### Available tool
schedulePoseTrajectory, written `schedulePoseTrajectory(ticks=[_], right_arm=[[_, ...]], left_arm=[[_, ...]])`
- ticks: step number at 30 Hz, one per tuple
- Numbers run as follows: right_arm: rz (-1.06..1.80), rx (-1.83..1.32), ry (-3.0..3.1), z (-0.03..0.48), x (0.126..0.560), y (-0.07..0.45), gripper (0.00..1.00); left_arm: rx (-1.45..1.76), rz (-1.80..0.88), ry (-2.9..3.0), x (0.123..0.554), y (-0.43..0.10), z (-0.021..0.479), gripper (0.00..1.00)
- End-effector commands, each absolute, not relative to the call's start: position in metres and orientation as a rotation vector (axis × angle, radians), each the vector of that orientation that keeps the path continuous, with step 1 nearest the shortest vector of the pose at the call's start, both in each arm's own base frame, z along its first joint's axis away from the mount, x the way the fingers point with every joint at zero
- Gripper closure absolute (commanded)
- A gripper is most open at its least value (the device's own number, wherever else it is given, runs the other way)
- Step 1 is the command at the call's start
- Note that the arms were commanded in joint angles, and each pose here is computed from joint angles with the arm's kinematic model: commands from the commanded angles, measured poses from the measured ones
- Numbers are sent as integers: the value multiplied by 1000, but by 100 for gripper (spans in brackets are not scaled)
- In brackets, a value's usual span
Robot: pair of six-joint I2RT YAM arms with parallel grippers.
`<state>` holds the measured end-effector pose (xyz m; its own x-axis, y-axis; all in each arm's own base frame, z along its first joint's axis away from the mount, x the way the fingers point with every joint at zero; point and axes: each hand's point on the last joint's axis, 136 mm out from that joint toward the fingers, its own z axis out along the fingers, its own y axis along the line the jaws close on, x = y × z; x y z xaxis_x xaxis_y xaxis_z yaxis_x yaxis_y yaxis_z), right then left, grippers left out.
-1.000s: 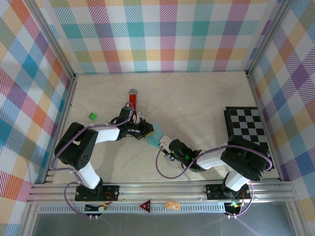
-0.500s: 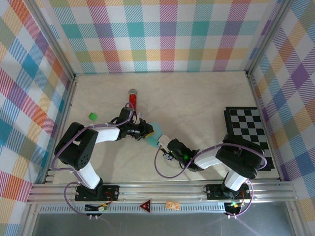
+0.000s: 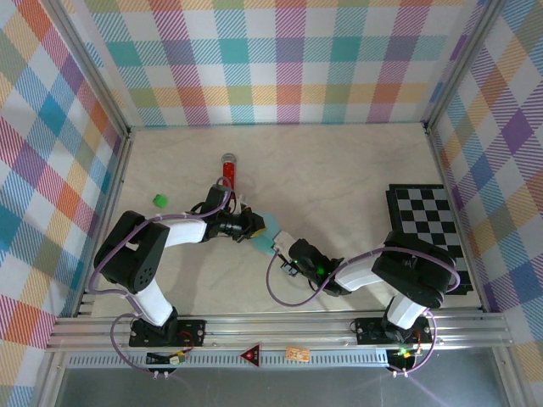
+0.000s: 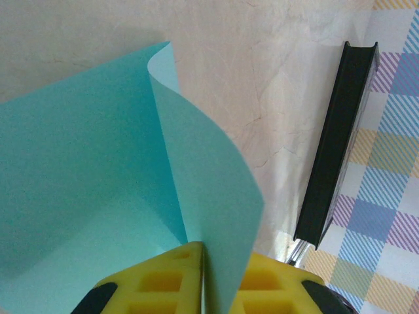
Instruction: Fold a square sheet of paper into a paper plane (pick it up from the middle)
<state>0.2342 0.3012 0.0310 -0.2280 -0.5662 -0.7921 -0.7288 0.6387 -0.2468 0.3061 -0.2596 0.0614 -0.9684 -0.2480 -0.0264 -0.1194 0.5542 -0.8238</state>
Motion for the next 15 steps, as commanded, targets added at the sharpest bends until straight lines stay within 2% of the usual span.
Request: schedulePoseTrajectory(ticks=[1,4,8,11,15], right_arm=[[279,-978,1897,45,234,310,90],[284,-968,1907,45,235,310,91],[334,-972,1930,43,229,313,91],[349,-981,1980,36,225,312,90],[383,-955,2049,25,222,312,87]], left_arm=[[-272,-1401,2617,309,-264,76,87],[-272,-1400,2615,309,-263,77,84],[-272,-1379,2593,311,-261,83,68],[-280,-1334,2583,313,-256,87,63],[-312,-1235,2572,314,-244,88,51]])
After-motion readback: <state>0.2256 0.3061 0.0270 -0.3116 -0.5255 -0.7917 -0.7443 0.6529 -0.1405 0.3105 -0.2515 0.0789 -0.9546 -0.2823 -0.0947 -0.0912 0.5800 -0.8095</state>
